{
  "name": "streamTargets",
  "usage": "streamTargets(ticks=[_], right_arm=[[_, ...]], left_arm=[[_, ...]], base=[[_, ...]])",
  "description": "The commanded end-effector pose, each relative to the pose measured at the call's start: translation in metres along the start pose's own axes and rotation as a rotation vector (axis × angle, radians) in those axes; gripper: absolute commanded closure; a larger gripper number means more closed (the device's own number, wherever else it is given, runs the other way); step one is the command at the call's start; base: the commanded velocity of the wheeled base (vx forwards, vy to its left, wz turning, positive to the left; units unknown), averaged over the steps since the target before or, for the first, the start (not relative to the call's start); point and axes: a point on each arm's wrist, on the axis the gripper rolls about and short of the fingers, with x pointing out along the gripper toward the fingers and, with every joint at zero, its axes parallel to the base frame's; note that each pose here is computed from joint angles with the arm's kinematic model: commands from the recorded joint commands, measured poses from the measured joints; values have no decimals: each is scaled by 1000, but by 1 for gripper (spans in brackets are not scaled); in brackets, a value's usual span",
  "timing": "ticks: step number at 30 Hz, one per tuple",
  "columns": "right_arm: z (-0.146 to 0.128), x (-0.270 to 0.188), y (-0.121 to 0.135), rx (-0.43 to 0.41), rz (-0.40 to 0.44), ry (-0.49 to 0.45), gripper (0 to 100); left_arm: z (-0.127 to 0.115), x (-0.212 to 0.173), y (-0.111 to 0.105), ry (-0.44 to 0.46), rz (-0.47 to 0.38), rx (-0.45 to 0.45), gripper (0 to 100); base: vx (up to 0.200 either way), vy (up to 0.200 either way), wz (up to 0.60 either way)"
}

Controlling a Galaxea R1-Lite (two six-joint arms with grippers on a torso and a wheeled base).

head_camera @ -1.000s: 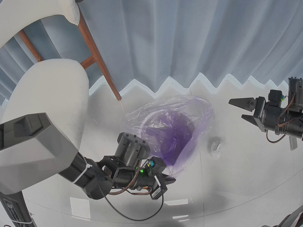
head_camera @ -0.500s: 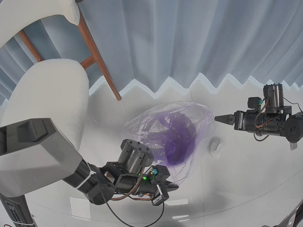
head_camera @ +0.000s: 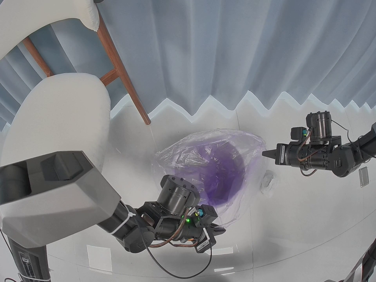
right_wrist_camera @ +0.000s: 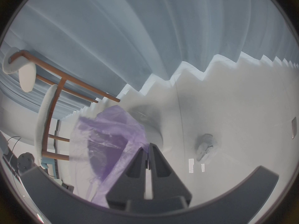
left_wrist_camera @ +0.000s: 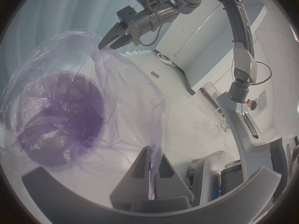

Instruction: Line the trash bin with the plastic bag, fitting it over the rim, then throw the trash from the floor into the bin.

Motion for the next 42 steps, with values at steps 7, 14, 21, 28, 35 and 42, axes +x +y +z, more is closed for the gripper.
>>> streamTargets(ticks=[7, 14, 21, 28, 35, 42], right_arm=[[-18, 38, -51, 43, -80, 26, 100], [-26, 49, -61, 54, -94, 49, 100], [-35, 65, -67, 45, -91, 31, 100], [-38, 76, -72, 47, -103, 32, 100], [-30, 83, -74, 48, -122, 2, 100], [-32, 87, -76, 48, -123, 5, 100]], left_arm=[[-5, 37, -8, 57, 41, 19, 100], [-12, 56, -13, 90, 56, 22, 100], [-17, 61, -13, 125, 122, 6, 100], [-13, 72, -8, 107, 145, -20, 100], [-16, 78, -8, 111, 142, -19, 100], [-21, 81, -9, 126, 139, -34, 0]], base=[[0, 0, 0], [0, 0, 0], [0, 0, 0], [0, 0, 0], [0, 0, 0], [0, 0, 0]])
